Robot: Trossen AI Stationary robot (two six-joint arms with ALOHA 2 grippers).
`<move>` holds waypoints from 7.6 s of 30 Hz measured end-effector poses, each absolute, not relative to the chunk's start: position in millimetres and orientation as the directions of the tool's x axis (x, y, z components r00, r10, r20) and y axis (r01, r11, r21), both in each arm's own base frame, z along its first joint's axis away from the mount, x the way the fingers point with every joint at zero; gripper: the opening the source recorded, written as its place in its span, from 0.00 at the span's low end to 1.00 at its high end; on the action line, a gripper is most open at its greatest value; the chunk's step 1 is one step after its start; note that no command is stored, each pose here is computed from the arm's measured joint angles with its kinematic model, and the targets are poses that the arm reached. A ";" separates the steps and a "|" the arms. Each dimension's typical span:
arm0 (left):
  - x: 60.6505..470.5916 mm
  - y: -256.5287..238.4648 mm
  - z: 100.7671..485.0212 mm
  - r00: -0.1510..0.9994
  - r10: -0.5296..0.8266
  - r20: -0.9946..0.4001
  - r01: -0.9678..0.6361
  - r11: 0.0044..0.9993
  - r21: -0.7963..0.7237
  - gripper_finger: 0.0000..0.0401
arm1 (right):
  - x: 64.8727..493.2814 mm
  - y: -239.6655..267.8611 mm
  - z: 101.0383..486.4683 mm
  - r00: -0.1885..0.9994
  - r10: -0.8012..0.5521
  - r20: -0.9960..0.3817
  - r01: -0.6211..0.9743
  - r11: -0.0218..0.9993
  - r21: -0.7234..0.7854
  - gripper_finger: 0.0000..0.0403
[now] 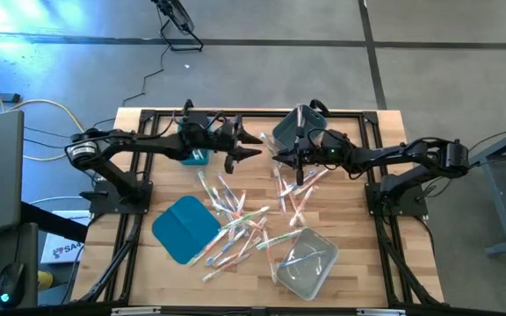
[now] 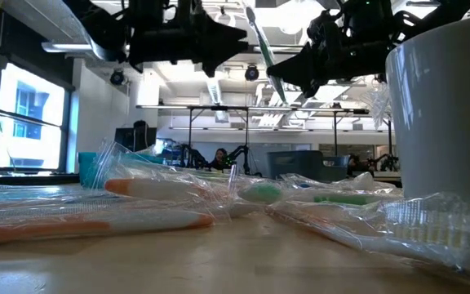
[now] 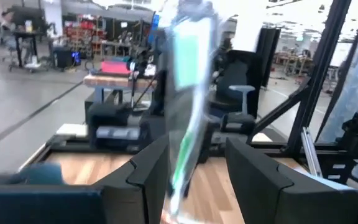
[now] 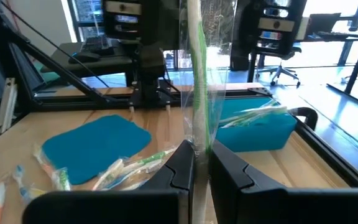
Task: Pick & Place Toothbrushes
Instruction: Put the green toothbrush into the blue bin, then put the orange toothbrush into the dark gray bin
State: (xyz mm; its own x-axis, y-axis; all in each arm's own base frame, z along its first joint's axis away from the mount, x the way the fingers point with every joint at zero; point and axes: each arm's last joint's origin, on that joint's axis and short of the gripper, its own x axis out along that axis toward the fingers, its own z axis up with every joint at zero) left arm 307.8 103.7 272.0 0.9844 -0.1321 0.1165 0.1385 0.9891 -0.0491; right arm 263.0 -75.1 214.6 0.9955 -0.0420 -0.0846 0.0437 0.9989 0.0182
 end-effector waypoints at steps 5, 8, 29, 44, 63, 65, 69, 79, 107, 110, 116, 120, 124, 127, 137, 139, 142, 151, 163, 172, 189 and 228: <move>320.7 98.2 278.3 0.983 -0.128 0.135 0.131 0.991 -0.016 0.38 | 263.0 -75.1 214.5 0.995 -0.041 -0.087 0.043 0.999 0.019 0.05; 324.9 98.9 279.5 0.985 -0.104 0.136 0.108 0.994 -0.020 0.38 | 262.9 -75.1 214.4 0.995 -0.041 -0.087 0.043 0.999 0.019 0.05; 329.6 101.1 281.8 0.986 -0.095 0.138 0.099 0.995 -0.023 0.24 | 262.9 -75.0 214.3 0.995 -0.041 -0.090 0.043 0.999 0.019 0.05; 329.5 100.9 281.5 0.986 -0.099 0.135 0.103 0.994 -0.025 0.05 | 262.9 -75.1 214.1 0.995 -0.043 -0.092 0.044 0.999 0.010 0.05; 329.7 101.2 279.8 0.988 -0.096 0.119 0.101 0.994 -0.032 0.05 | 262.7 -75.7 212.7 0.992 -0.067 -0.107 0.067 0.998 -0.001 0.20; 329.6 101.5 279.3 0.989 -0.095 0.115 0.100 0.994 -0.034 0.05 | 262.8 -75.3 212.6 0.992 -0.065 -0.107 0.065 0.998 0.000 0.26; 329.8 101.4 277.2 0.990 -0.102 0.095 0.107 0.993 -0.043 0.05 | 263.8 -71.4 211.9 0.992 -0.051 -0.114 0.052 0.999 0.002 0.38; 327.2 101.8 277.3 0.993 -0.099 0.066 0.102 0.993 -0.056 0.05 | 248.6 -63.1 225.6 0.985 -0.036 -0.170 0.039 0.999 0.017 0.55; 180.5 155.1 323.3 0.889 0.328 -0.320 -0.425 0.852 -0.307 0.05 | 220.8 -58.3 237.9 0.952 -0.132 -0.275 0.141 0.990 0.014 0.56; 172.6 159.7 315.2 0.826 0.390 -0.407 -0.526 0.792 -0.309 0.05 | 220.6 -58.4 237.2 0.949 -0.138 -0.282 0.148 0.989 0.013 0.56; 157.5 166.9 303.1 0.667 0.511 -0.542 -0.713 0.649 -0.266 0.05 | 220.5 -58.4 237.2 0.949 -0.138 -0.282 0.148 0.989 0.013 0.56; 150.5 170.4 298.0 0.576 0.562 -0.594 -0.796 0.552 -0.250 0.05 | 220.5 -58.4 237.2 0.949 -0.138 -0.282 0.148 0.989 0.013 0.56; 152.1 173.2 291.6 0.551 0.549 -0.629 -0.815 0.515 -0.265 0.05 | 220.5 -58.4 237.2 0.949 -0.138 -0.282 0.148 0.989 0.013 0.56; 155.7 177.0 285.5 0.541 0.532 -0.651 -0.822 0.497 -0.277 0.05 | 220.5 -58.5 237.2 0.949 -0.139 -0.282 0.148 0.989 0.013 0.56; 170.3 193.4 254.3 0.484 0.448 -0.752 -0.854 0.430 -0.294 0.05 | 220.5 -58.5 237.2 0.949 -0.139 -0.282 0.149 0.989 0.013 0.56; 172.6 195.4 249.8 0.485 0.429 -0.762 -0.853 0.424 -0.304 0.05 | 220.5 -58.7 237.2 0.948 -0.146 -0.283 0.155 0.988 0.011 0.56; 175.0 198.1 243.4 0.474 0.411 -0.779 -0.858 0.413 -0.304 0.05 | 220.3 -59.6 237.1 0.942 -0.177 -0.284 0.185 0.983 0.002 0.56; 178.0 201.6 240.5 0.477 0.417 -0.774 -0.858 0.414 -0.305 0.05 | 219.9 -59.7 235.9 0.938 -0.181 -0.297 0.191 0.982 0.002 0.56; 176.6 202.6 240.3 0.432 0.456 -0.778 -0.883 0.391 -0.261 0.21 | 219.2 -59.5 233.4 0.930 -0.178 -0.321 0.190 0.982 0.004 0.56; 176.3 203.2 240.5 0.420 0.470 -0.776 -0.886 0.397 -0.240 0.37 | 219.2 -59.5 233.4 0.930 -0.179 -0.321 0.190 0.982 0.004 0.56; 183.0 208.8 248.9 0.514 0.509 -0.690 -0.827 0.506 -0.243 0.39 | 219.2 -59.5 233.5 0.930 -0.179 -0.320 0.190 0.982 0.004 0.56; 160.9 124.4 266.3 0.739 0.553 -0.385 -0.642 0.752 -0.151 0.00 | 219.2 -59.4 233.6 0.931 -0.179 -0.320 0.188 0.982 -0.003 0.56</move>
